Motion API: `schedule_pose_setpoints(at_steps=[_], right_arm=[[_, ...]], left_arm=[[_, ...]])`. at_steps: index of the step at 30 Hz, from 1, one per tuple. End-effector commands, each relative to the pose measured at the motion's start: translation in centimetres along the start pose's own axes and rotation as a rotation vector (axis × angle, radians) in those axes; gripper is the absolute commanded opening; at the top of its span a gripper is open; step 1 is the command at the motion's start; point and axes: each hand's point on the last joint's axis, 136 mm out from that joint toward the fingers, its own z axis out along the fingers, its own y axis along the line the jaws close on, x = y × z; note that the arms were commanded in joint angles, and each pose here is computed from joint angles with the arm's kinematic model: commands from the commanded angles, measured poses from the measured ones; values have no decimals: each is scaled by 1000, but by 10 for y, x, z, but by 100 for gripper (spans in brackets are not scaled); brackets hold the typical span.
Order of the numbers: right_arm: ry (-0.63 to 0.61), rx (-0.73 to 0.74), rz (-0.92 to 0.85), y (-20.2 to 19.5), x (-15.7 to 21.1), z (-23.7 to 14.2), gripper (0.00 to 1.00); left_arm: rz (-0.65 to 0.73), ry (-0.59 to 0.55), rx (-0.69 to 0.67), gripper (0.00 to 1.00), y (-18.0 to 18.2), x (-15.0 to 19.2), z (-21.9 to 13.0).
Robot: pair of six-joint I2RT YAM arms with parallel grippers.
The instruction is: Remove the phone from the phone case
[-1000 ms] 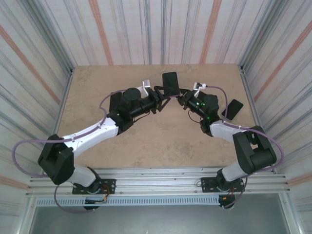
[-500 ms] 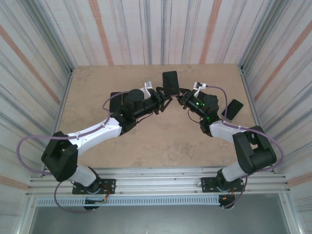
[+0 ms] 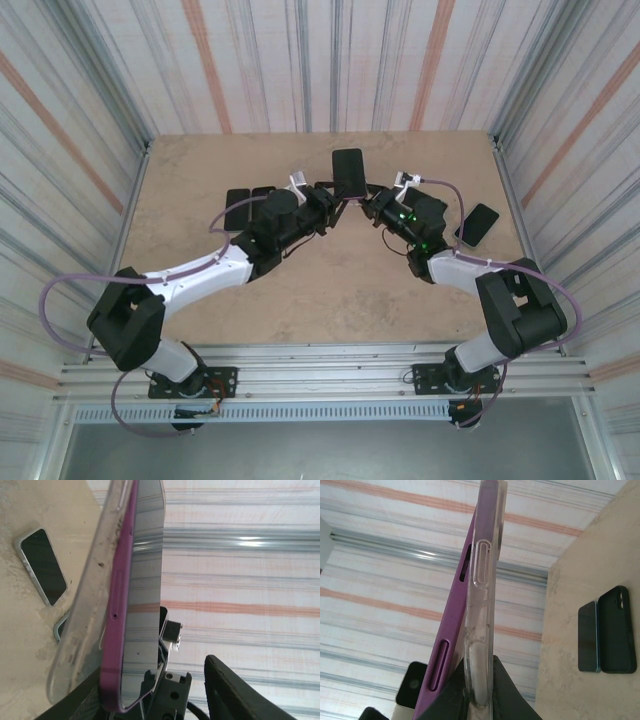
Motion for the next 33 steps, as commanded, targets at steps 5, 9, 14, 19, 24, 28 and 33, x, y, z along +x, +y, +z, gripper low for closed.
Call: schedule_pose_setpoints(at_steps=[5,9,14,19,24,28,33], right_arm=[[-32,-101,-84,32,1,-5,0],[-32,-96,-87,30,1,-6,0],[-34,-68,-91,21,1,-6,0],[-72,46,-120,-3,-5,-8,0],[-136,140,-133,-23,-20,-15,0],[-157,153,-147,-25,-28,-17,0],[-166,191,-174,-29,-31,-23,0]], left_arm=[[-6,-83,96,28,-32,-13,6],[-4,-80,109,14,-37,-11,10],[10,-71,131,0,-46,-10,10],[32,-46,143,0,-55,-1,5],[71,-18,141,0,-67,6,-5],[88,-11,127,0,-68,5,-13],[85,-4,120,0,-60,2,-19]])
